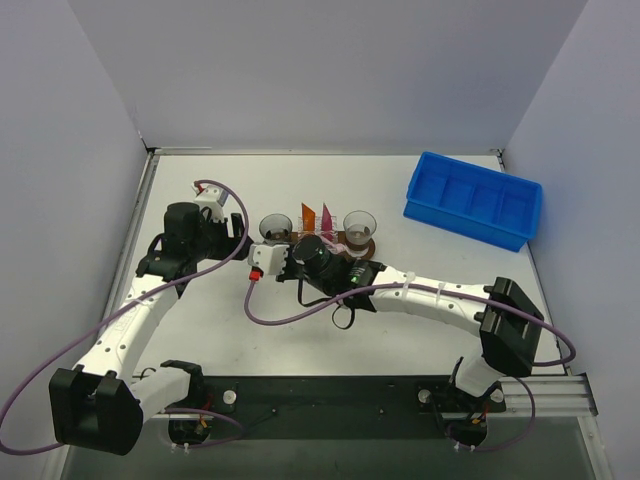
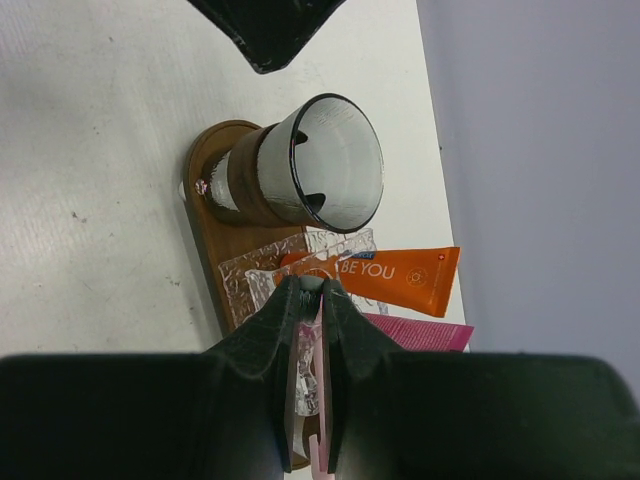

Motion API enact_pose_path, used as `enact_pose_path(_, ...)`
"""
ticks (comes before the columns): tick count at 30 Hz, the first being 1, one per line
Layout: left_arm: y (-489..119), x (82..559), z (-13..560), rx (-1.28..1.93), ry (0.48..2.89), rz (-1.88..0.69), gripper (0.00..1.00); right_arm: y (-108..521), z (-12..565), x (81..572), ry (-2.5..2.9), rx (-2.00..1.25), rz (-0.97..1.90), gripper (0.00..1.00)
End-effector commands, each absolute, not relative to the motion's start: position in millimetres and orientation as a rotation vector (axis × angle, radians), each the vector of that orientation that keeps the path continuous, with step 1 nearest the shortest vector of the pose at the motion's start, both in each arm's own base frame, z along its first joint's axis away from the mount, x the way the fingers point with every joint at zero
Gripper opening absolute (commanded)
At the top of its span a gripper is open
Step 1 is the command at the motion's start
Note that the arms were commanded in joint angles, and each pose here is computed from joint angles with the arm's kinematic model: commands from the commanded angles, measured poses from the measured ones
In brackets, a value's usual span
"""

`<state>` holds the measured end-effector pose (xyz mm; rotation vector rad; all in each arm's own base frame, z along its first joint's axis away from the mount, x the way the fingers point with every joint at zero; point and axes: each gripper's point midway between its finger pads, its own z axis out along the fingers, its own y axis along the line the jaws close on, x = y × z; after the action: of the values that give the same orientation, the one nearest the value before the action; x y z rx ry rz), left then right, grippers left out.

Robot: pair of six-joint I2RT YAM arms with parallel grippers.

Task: Prepare toiletry sets of a toothbrush and toothpaste on the tray

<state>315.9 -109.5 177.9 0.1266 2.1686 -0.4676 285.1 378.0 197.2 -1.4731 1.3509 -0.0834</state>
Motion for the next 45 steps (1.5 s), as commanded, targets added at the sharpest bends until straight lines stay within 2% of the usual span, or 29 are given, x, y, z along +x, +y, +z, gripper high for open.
enact_pose_path(1, -112, 322, 190, 0.150, 2.108, -0.483, 0.79, 377, 203, 296, 1.335, -1.416, -0.105, 0.00)
enact_pose_path(17, -112, 323, 188, 0.154, 2.115, -0.481, 0.79, 368, 188, 310, 1.396, -1.364, -0.096, 0.01)
enact_pose_path(23, -112, 323, 188, 0.155, 2.115, -0.481, 0.79, 366, 182, 314, 1.418, -1.352, -0.095, 0.06)
enact_pose_path(35, -112, 323, 187, 0.155, 2.121, -0.478, 0.79, 364, 185, 311, 1.420, -1.336, -0.076, 0.29)
enact_pose_path(45, -112, 323, 187, 0.156, 2.121, -0.480, 0.79, 365, 192, 303, 1.416, -1.323, -0.011, 0.42)
